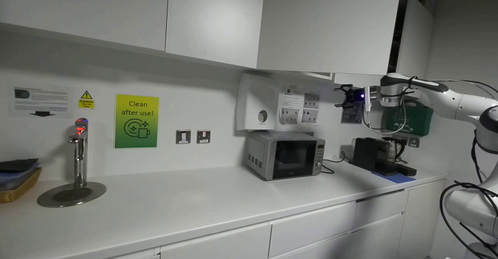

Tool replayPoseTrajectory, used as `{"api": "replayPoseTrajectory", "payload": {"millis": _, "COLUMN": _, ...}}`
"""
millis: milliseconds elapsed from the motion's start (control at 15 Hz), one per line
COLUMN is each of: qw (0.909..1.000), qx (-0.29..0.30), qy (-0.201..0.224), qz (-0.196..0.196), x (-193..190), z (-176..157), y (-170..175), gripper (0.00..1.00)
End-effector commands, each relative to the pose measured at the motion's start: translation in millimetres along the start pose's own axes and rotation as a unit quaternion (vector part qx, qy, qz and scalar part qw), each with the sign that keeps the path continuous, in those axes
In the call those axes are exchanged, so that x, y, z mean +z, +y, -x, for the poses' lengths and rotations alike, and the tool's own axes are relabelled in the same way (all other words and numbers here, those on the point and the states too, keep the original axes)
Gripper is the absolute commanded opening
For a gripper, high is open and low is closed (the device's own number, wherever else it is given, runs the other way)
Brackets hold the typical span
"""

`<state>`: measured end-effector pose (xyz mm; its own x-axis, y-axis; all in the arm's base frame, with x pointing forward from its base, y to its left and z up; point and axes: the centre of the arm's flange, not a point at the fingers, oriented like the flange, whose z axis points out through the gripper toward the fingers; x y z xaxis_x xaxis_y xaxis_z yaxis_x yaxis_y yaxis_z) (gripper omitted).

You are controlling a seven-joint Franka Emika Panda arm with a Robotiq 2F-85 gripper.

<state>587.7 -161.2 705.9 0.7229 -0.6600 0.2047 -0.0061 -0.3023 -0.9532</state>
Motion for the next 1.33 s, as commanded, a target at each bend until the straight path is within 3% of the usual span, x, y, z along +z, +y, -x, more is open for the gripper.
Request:
{"api": "replayPoseTrajectory", "payload": {"millis": 0, "qw": 0.9985, "qx": -0.029, "qy": -0.029, "qz": -0.035, "x": -3, "z": 8, "y": -27, "gripper": 1.0}}
{"api": "replayPoseTrajectory", "payload": {"millis": 933, "qw": 0.9849, "qx": -0.099, "qy": -0.109, "qz": -0.09, "x": -5, "z": 44, "y": -73, "gripper": 1.0}}
{"api": "replayPoseTrajectory", "payload": {"millis": 1267, "qw": 0.9877, "qx": -0.093, "qy": -0.102, "qz": -0.074, "x": -1, "z": 47, "y": -71, "gripper": 1.0}}
